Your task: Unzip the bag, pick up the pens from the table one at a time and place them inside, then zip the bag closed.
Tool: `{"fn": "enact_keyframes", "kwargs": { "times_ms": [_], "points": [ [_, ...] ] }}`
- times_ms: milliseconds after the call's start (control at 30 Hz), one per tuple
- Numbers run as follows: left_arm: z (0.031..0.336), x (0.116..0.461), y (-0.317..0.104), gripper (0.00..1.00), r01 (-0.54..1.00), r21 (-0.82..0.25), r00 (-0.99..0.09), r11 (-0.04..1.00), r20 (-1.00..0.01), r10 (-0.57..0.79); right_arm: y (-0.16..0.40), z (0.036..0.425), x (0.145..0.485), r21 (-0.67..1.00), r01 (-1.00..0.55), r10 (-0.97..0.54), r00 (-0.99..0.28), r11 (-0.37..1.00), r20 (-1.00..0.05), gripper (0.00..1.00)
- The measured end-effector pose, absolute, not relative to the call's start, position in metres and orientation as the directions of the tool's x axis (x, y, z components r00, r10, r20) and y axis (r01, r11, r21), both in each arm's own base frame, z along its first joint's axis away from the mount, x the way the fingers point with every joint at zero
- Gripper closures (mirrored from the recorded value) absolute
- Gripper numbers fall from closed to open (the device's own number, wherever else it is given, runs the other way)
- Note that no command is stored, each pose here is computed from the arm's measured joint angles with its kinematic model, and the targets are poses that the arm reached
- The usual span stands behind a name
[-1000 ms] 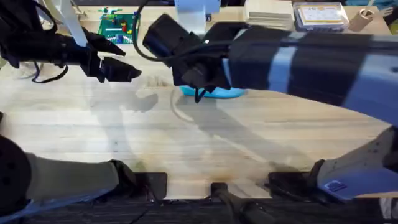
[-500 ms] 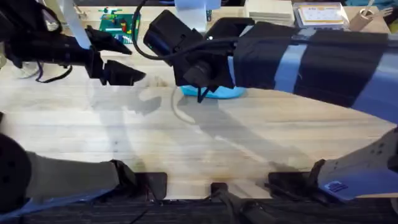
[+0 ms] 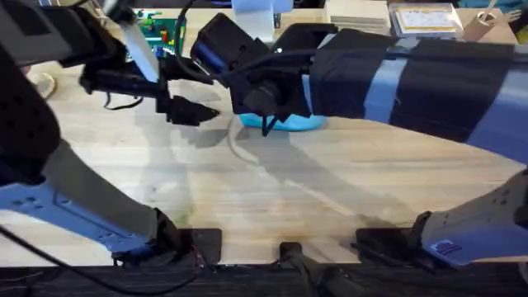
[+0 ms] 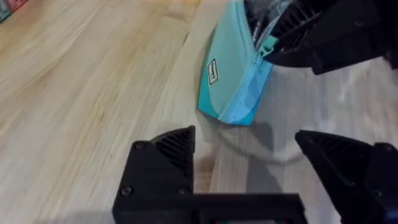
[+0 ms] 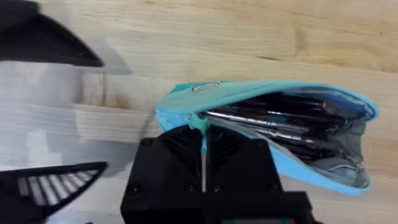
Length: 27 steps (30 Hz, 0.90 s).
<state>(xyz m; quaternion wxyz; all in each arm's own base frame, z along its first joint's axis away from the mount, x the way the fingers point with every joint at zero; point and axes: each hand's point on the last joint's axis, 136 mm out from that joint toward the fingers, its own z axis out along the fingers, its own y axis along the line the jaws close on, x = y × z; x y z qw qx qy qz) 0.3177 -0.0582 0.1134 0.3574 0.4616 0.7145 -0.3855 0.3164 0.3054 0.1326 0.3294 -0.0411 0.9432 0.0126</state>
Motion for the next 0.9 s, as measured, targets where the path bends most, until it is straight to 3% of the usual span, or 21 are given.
{"fn": "enact_keyframes", "kwargs": {
  "times_ms": [167, 400, 900],
  "points": [
    [0.104, 0.323, -0.080, 0.008, 0.974, -0.136, -0.201, 0.183, -0.892, 0.406, 0.305, 0.133, 0.316, -0.003, -0.086, -0.069, -0.780, 0.996, -0.622, 0.970],
    [0.101, 0.324, -0.101, 0.007, 0.990, -0.083, -0.122, 0.113, -0.907, 0.403, 0.305, 0.133, 0.316, -0.004, -0.086, -0.069, -0.780, 0.996, -0.622, 0.970],
    [0.112, 0.336, -0.107, 0.007, 0.993, -0.012, -0.051, 0.117, -0.938, 0.342, 0.305, 0.133, 0.316, -0.004, -0.086, -0.069, -0.780, 0.996, -0.622, 0.970]
  ]
}}
